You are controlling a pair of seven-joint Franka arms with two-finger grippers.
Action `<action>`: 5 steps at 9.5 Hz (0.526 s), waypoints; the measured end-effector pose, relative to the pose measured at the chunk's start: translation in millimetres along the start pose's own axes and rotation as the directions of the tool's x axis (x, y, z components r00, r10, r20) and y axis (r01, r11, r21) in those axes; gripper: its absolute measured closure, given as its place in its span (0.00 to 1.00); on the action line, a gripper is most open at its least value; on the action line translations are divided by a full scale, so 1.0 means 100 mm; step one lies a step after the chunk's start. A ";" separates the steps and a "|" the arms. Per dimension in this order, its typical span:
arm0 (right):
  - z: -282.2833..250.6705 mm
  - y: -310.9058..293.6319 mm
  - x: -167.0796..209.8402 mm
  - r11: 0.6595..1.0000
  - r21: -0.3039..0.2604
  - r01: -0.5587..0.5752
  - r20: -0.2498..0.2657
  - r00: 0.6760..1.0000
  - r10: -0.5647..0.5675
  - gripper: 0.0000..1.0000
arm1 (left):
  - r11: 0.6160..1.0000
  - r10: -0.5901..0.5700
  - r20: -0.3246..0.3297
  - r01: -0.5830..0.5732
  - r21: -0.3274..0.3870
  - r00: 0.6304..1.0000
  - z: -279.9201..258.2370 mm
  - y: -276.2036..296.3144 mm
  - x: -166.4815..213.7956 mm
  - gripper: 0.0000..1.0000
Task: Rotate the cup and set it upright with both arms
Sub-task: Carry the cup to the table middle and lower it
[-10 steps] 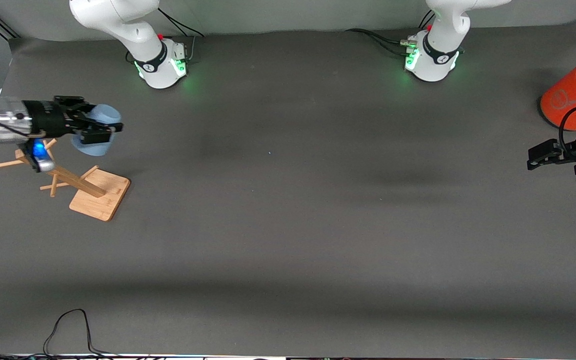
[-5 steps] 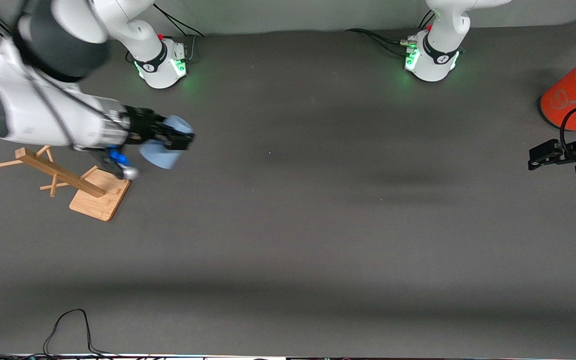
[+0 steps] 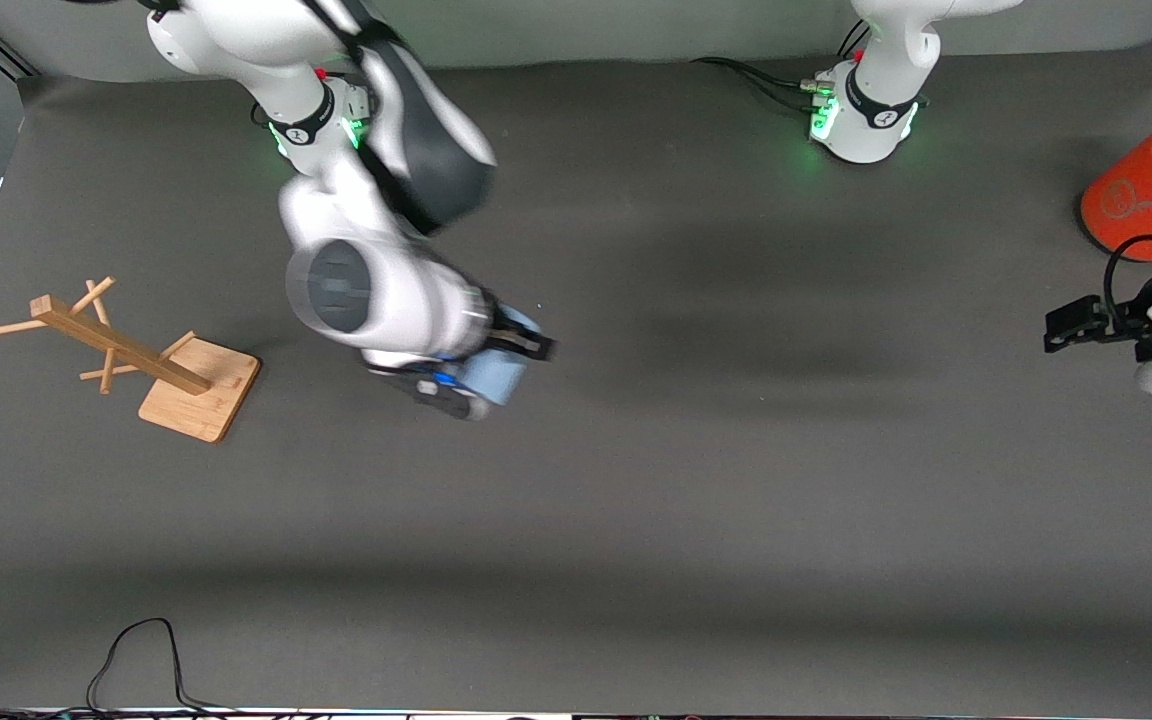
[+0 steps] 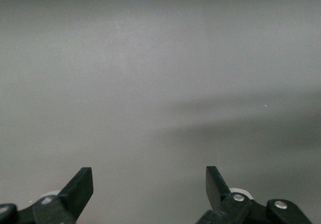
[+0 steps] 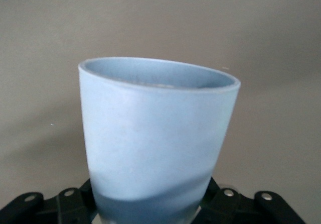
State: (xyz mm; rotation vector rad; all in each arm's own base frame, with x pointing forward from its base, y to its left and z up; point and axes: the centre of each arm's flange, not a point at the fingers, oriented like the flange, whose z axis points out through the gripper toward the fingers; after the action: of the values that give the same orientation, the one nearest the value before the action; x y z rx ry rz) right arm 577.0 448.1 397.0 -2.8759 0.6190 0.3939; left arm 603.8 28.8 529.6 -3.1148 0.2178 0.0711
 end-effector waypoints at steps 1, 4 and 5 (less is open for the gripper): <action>0.42 -0.23 -0.11 0.997 0.011 0.070 -0.021 0.997 -0.070 0.29 | 1.000 0.000 0.004 0.000 -0.001 1.000 0.07 -0.01 0.04 0.00; 1.49 -0.59 -0.49 0.906 -0.167 0.389 -0.132 0.902 -0.412 0.29 | 1.000 -0.001 0.006 0.001 -0.002 1.000 0.09 -0.02 0.04 0.00; 1.86 -0.65 -0.63 0.827 -0.276 0.489 -0.149 0.828 -0.540 0.29 | 1.000 -0.002 0.008 0.002 -0.002 1.000 0.09 -0.02 0.04 0.00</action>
State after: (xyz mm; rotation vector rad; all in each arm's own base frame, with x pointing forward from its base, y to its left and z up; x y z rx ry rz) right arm 508.7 572.0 245.5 -3.1630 -0.2215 0.0585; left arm 607.9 30.2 520.0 -3.1161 0.2151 0.0830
